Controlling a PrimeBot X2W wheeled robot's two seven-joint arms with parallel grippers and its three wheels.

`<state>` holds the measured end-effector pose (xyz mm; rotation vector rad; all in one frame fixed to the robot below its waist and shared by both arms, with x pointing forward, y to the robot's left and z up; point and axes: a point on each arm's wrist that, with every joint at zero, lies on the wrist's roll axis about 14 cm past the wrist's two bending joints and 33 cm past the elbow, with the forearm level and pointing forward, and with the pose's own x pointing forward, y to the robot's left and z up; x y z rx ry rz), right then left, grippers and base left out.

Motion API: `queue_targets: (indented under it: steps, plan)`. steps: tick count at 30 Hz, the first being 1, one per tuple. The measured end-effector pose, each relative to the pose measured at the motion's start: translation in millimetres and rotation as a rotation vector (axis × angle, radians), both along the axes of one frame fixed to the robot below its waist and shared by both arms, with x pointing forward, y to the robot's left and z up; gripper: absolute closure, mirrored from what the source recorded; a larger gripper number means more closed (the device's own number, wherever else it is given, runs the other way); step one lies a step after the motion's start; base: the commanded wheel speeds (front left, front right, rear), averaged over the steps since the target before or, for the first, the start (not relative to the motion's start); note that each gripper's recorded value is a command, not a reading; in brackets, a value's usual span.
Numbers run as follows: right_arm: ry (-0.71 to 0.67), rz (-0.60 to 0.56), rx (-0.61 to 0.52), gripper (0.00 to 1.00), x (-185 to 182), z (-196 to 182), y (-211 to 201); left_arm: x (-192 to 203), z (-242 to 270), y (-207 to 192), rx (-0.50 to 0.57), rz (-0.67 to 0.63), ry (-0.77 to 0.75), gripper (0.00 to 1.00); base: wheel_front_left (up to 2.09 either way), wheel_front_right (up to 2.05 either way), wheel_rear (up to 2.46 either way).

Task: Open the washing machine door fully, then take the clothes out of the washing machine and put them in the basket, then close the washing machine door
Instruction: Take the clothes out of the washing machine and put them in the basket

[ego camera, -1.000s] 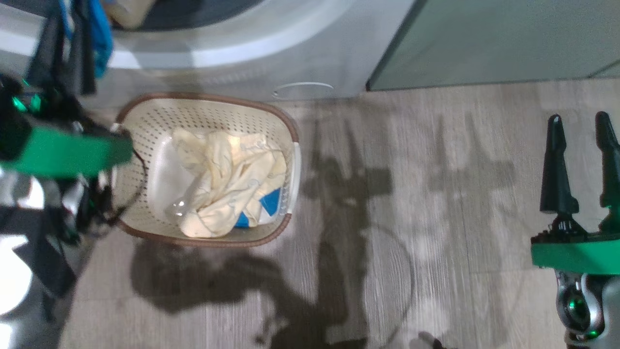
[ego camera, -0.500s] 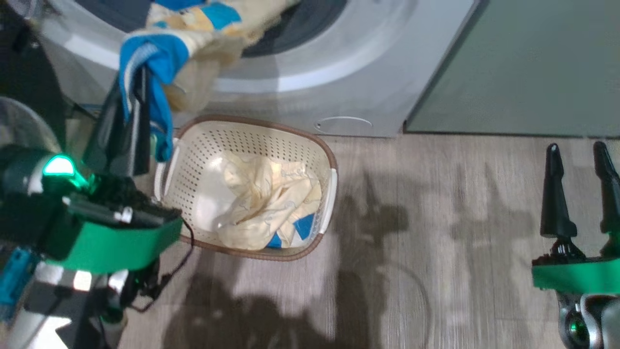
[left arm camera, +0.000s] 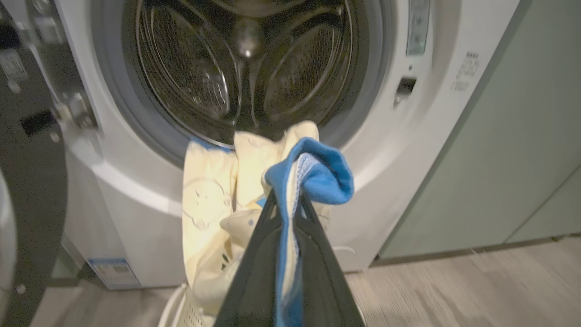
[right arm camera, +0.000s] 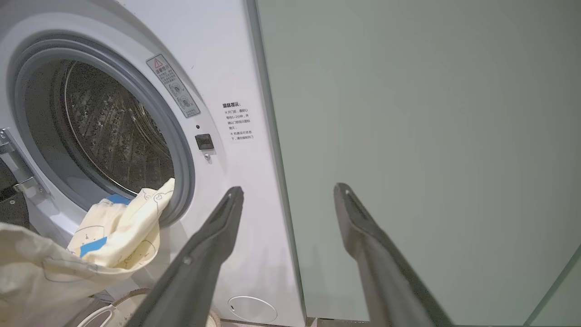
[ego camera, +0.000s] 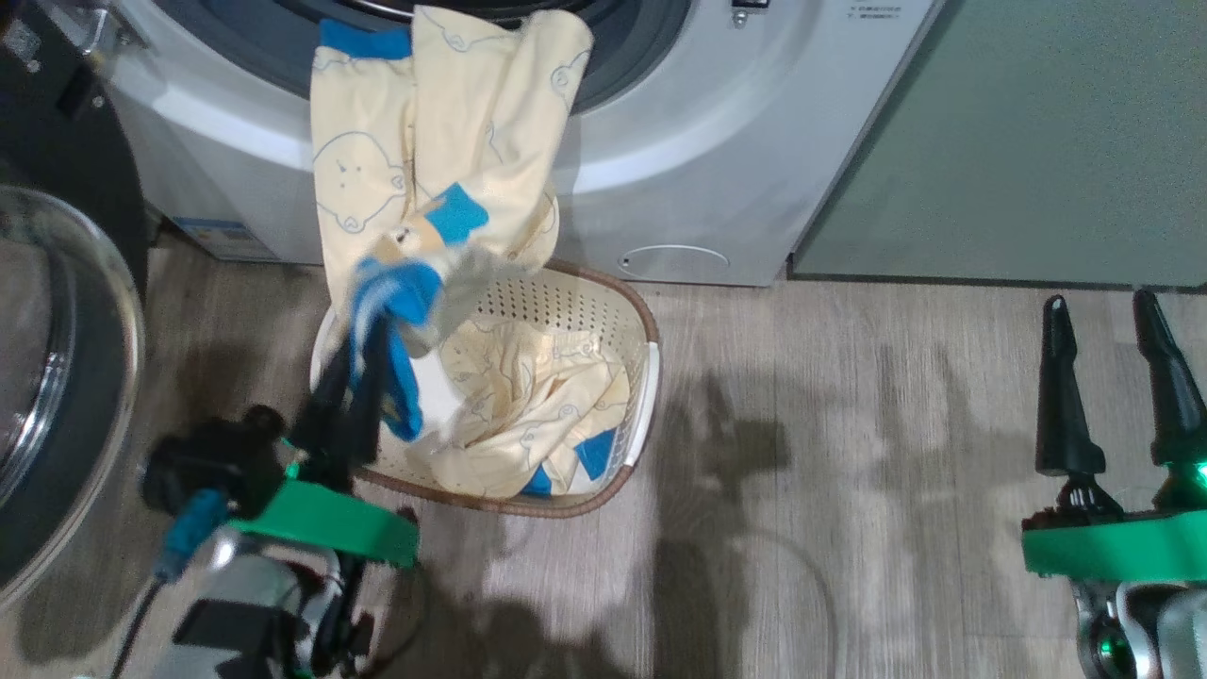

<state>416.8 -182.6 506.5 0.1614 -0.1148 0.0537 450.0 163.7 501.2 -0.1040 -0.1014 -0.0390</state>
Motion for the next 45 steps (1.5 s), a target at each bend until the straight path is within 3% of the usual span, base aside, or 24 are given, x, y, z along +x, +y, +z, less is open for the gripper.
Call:
queue_targets:
  steps: [9,25,32,33,34,45]
  plan:
    - [0.048,-0.019,-0.007,0.0,0.1,-16.4,-6.4,-8.4,-125.7,-26.9,0.003,-0.113,0.373,1.0,0.0,0.0,0.0]
    - [0.113,-0.098,-0.032,0.0,13.6,-43.0,-34.3,37.6,-235.1,-69.5,0.007,-0.229,0.656,1.0,0.0,0.0,0.0]
    - [0.145,-0.121,-0.02,0.0,18.3,-56.3,-41.8,33.5,-286.2,-80.5,0.027,-0.254,0.816,1.0,0.0,0.0,0.0]
    - [0.147,-0.124,-0.02,0.0,18.9,-57.2,-43.1,32.7,-290.5,-82.0,0.028,-0.257,0.829,0.45,0.0,0.0,0.0]
    - [0.149,-0.128,-0.02,0.0,19.1,-58.2,-44.4,32.3,-294.1,-83.2,0.029,-0.259,0.84,0.0,0.0,0.0,0.0]
    - [0.155,-0.134,-0.014,0.0,21.9,-62.3,-46.6,34.9,-299.4,-82.6,0.024,-0.256,0.853,0.0,0.0,0.0,0.0]
